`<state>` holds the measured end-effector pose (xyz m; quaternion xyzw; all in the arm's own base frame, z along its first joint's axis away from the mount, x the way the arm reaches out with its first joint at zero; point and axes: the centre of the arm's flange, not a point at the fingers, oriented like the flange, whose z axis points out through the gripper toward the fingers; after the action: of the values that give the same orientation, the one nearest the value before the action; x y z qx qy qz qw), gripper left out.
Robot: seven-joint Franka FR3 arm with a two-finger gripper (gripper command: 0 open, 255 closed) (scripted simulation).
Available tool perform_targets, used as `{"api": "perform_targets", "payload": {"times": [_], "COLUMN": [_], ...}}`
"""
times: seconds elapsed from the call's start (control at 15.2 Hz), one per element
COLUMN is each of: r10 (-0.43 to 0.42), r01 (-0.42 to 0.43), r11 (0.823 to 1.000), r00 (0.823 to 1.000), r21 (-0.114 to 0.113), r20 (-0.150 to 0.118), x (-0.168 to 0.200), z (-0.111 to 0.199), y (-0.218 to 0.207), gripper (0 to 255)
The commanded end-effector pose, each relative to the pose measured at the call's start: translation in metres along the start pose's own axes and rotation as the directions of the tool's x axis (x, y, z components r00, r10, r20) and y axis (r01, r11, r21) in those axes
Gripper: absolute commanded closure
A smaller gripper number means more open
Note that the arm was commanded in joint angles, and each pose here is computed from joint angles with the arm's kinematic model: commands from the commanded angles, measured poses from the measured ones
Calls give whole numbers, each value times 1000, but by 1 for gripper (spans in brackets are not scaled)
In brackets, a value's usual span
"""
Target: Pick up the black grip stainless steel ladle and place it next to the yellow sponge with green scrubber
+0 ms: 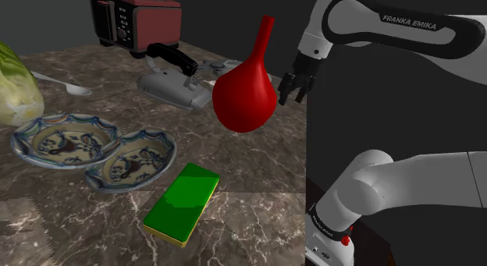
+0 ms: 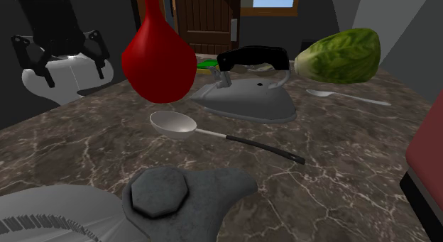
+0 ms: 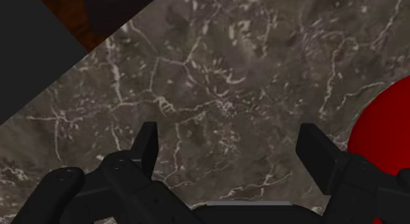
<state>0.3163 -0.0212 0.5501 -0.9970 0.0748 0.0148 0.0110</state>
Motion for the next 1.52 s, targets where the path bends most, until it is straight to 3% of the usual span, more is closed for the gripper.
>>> {"api": "perform_targets", "payload": {"times": [0.0, 0.33, 0.73, 1.06, 1.45], "r10": [0, -116, -253, -363, -489], "r01": [0, 116, 252, 362, 487], "r11": [1000, 993, 967, 931, 871], "r00": [1000, 993, 968, 932, 872], "r21": [0, 14, 32, 47, 65], "r20": [0, 6, 11, 14, 14], "x": [0, 64, 138, 196, 260], "z": [0, 1, 3, 4, 6], "y": [0, -17, -47, -79, -127], "gripper": [0, 0, 0, 0, 0]}}
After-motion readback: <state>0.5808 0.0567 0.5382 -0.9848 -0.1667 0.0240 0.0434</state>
